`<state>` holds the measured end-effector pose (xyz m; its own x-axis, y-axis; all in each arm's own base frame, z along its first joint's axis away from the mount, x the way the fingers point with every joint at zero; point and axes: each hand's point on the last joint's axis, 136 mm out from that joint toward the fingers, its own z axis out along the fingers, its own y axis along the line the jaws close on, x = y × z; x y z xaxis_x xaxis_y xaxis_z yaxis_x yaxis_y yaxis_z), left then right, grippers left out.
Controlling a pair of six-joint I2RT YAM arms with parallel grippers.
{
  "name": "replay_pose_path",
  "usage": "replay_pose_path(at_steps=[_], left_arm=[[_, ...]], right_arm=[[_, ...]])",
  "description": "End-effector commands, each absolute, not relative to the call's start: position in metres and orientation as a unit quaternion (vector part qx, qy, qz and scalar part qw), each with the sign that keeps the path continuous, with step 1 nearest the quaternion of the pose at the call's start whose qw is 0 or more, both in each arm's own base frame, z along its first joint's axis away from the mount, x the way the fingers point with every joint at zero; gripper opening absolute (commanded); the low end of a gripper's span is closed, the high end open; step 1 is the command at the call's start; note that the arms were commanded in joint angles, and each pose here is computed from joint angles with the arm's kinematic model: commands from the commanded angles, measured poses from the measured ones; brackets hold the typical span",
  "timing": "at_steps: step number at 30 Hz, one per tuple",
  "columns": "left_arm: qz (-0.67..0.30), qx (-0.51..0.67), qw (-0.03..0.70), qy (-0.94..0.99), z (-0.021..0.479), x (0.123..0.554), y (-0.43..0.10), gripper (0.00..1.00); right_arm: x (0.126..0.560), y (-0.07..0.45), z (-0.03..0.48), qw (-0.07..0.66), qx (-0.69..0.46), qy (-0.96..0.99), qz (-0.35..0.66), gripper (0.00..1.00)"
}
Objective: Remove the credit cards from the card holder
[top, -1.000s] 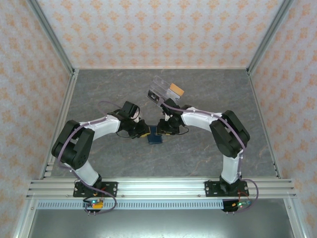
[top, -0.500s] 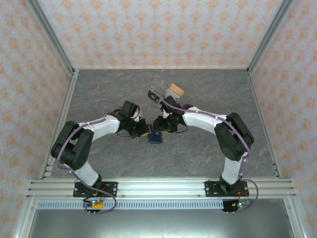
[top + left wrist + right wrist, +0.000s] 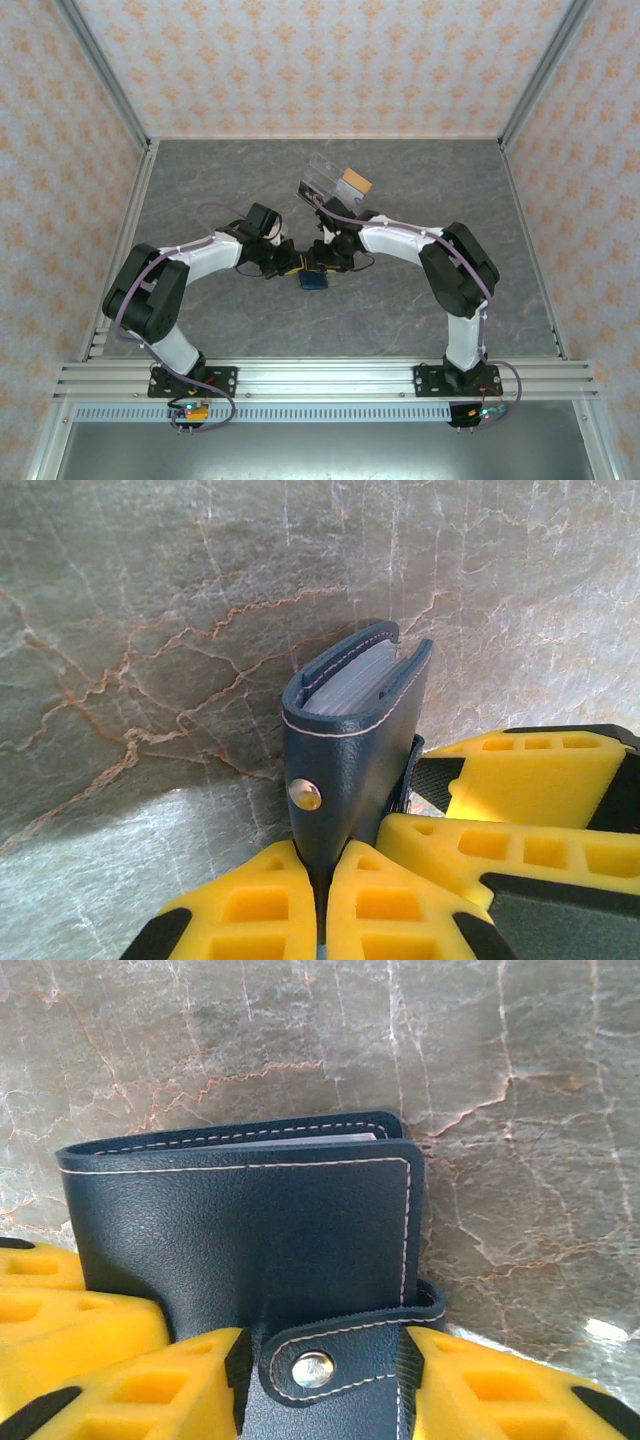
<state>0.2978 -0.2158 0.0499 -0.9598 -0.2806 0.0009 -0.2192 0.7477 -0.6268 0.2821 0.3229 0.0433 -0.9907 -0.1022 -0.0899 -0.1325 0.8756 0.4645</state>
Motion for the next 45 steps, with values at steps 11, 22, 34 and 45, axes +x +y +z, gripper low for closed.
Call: replay_pose_path(at_steps=[11,22,34,45], left_arm=[[-0.294,-0.147,0.049,0.943,0.046,0.296,-0.205,0.0],[-0.276,-0.156,0.052,0.947,0.045,0.29,-0.196,0.0],[-0.28,-0.146,0.06,0.947,0.052,0.301,-0.2,0.47],[-0.252,-0.14,0.102,0.952,0.089,0.32,-0.154,0.79]], right_arm=[[0.289,0.274,0.031,0.065,-0.039,0.991,0.108,0.37],[0.296,0.254,0.043,0.101,-0.007,0.993,0.068,0.27],[0.293,0.3,0.042,0.059,-0.016,0.983,0.172,0.31],[0.303,0.321,0.071,0.087,-0.014,0.97,0.226,0.06]])
